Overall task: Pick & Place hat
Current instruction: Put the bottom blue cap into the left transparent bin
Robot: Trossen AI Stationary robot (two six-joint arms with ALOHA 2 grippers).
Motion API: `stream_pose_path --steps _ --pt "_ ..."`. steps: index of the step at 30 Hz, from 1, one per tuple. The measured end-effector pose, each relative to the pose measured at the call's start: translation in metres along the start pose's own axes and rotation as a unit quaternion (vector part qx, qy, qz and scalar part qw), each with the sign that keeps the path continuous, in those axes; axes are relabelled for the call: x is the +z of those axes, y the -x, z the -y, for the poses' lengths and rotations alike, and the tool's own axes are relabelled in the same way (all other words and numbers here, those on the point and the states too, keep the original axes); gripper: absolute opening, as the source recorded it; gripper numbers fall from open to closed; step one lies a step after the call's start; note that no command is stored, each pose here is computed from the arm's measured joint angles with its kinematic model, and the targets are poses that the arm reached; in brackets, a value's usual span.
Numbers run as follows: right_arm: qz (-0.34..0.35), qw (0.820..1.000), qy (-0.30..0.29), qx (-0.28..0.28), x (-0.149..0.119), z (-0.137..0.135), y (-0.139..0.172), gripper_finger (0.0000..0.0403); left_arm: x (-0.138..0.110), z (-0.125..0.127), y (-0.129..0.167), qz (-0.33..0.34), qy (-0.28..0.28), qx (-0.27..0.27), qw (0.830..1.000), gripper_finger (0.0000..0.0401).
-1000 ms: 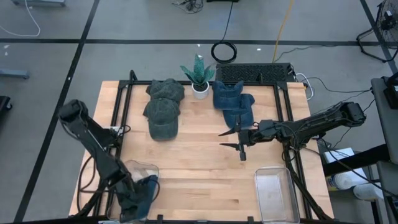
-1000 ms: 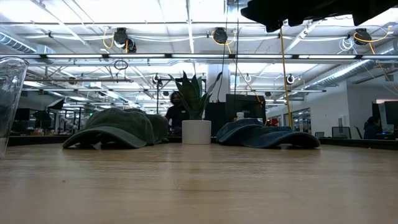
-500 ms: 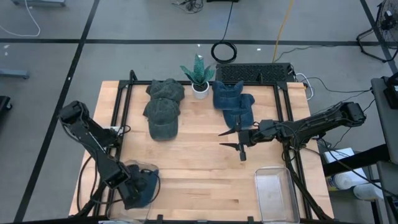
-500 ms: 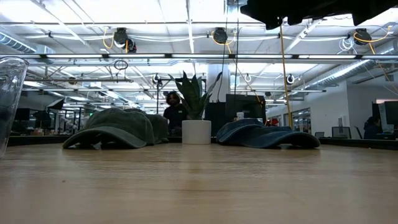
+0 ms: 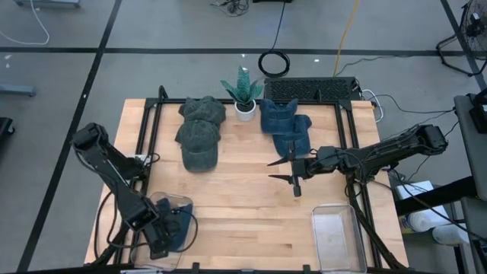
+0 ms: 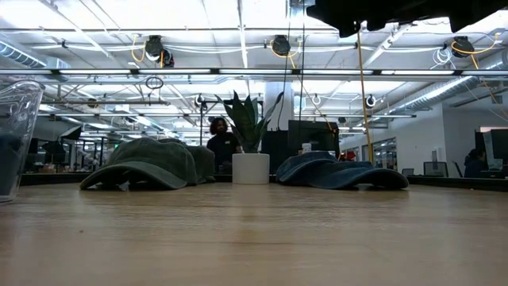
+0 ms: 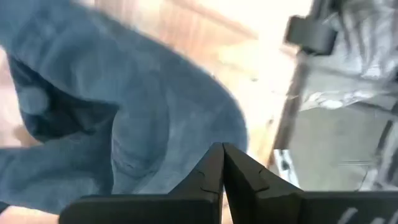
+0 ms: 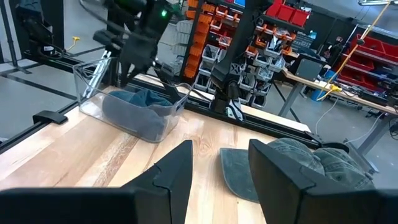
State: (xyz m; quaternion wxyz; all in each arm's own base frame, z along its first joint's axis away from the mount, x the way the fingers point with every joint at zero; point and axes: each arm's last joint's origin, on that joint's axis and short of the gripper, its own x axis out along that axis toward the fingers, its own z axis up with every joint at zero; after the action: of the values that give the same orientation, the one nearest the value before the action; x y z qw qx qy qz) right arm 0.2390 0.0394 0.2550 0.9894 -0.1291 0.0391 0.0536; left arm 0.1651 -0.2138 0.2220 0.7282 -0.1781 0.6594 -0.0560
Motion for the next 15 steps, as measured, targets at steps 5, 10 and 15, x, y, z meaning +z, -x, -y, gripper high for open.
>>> stream_pose_path --steps 5,10,15 --pt "-0.001 1.000 0.000 0.000 0.000 0.000 0.000 0.0146 0.013 0.015 0.027 0.063 -0.050 0.001 0.997 0.0008" --pt "-0.010 1.000 -0.017 0.001 -0.002 0.000 0.000 0.0146 0.032 0.025 0.063 0.187 -0.158 0.060 0.968 0.0017" --pt "-0.029 0.998 -0.009 -0.061 -0.003 0.003 0.001 0.0146 0.050 0.008 0.096 0.276 -0.146 0.128 0.941 0.0024"
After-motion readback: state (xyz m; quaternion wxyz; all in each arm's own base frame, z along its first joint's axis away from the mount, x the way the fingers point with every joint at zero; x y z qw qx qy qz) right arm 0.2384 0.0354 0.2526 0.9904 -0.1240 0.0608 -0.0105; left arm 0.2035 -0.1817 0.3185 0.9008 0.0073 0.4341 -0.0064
